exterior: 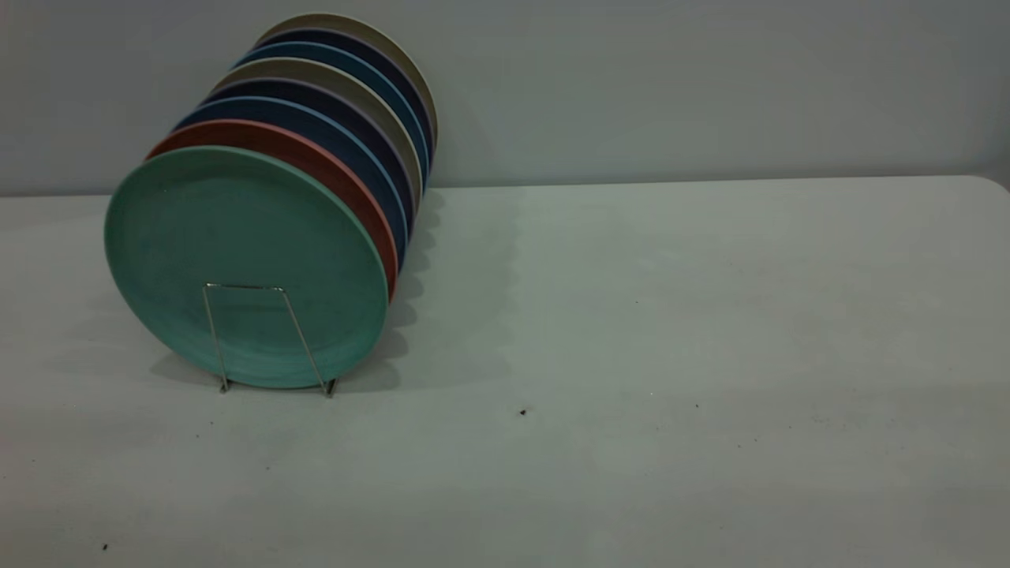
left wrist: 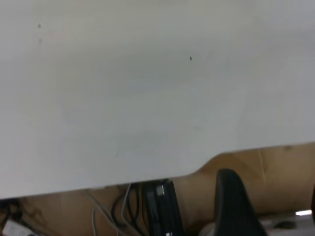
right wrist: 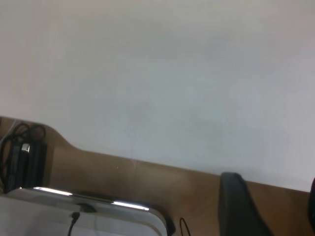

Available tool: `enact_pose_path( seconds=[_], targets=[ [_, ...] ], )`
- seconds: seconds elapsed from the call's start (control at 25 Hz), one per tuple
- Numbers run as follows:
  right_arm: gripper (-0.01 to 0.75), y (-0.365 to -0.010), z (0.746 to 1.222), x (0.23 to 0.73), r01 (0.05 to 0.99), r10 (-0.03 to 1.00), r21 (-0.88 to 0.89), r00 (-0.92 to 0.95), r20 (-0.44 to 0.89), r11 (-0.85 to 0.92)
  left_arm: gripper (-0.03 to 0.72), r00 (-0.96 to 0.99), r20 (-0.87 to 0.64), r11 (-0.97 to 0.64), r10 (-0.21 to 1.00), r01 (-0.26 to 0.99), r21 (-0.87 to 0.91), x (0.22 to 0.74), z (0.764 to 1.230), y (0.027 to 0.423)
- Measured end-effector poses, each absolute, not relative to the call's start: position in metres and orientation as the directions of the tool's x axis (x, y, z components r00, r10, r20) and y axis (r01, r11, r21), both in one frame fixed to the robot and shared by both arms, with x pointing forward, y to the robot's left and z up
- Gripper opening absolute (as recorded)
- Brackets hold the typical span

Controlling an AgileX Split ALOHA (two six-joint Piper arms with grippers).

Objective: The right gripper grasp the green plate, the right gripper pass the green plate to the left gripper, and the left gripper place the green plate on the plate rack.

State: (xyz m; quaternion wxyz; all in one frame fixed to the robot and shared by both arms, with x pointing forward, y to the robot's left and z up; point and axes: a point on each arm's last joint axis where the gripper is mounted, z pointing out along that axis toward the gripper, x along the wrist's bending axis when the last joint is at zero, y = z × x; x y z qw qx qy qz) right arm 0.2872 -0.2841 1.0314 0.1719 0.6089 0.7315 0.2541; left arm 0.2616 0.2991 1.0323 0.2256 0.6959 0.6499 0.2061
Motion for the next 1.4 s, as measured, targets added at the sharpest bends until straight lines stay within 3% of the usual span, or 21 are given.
enact_pose_path(
  seconds=[0.44,0.8,1.12,1.4],
  targets=[
    [0.365,-0.286,1.034,0.282,0.781,0.983,0.617,-0.174,0.060,0.100,0.406,0.071,-0.005,-0.050,0.997,0.746,0.665,0.247,1.034,0.300],
    [0.365,-0.289,1.040,0.233,0.530,0.997,0.848,-0.075,0.034,0.011,0.406,0.043,-0.004,-0.029,0.999,0.729,0.683,0.243,1.034,0.300],
    [0.365,-0.289,1.039,0.231,0.527,0.997,0.850,-0.076,0.033,0.012,0.406,0.021,-0.002,-0.012,1.000,0.627,0.779,0.223,1.033,0.301],
    [0.365,-0.289,1.039,0.231,0.527,0.997,0.850,-0.076,0.034,0.012,0.406,0.014,-0.002,-0.007,1.000,0.623,0.782,0.222,1.033,0.301]
  ],
)
